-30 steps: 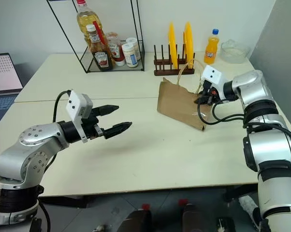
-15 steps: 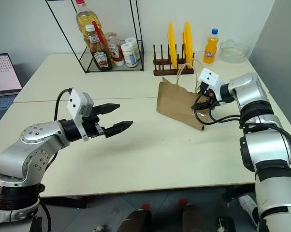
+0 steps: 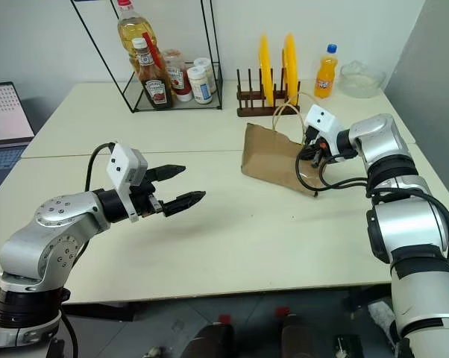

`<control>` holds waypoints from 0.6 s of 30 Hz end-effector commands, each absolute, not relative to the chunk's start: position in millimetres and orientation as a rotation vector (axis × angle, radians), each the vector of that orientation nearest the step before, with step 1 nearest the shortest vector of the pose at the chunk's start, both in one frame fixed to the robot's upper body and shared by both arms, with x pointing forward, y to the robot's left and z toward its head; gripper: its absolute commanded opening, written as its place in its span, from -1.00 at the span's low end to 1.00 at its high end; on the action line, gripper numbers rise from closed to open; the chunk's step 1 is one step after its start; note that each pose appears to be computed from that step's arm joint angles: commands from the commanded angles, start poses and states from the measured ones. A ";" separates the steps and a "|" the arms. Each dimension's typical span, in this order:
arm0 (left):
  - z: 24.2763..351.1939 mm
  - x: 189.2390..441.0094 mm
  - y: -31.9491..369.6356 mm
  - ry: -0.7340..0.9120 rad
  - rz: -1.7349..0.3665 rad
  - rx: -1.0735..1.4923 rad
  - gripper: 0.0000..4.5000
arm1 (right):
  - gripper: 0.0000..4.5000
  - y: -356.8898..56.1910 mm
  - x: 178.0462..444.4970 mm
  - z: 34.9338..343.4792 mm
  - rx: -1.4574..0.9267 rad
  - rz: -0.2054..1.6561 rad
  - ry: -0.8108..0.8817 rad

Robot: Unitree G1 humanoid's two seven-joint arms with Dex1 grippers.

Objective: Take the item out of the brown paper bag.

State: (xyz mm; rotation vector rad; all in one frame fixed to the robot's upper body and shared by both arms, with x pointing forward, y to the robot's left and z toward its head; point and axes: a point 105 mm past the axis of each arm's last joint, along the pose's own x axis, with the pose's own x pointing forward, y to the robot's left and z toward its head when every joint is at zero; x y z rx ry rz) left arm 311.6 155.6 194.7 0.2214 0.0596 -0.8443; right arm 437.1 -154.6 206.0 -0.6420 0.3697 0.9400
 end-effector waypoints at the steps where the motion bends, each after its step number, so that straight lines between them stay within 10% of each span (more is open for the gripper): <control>1: 211.8 309.2 154.6 -0.001 -0.861 0.243 1.00 | -0.98 -145.7 436.3 239.4 -0.592 0.973 0.212; 18: 216.6 267.6 176.9 0.044 -0.821 0.188 1.00 | -0.98 -32.3 422.0 238.6 -0.759 1.261 0.038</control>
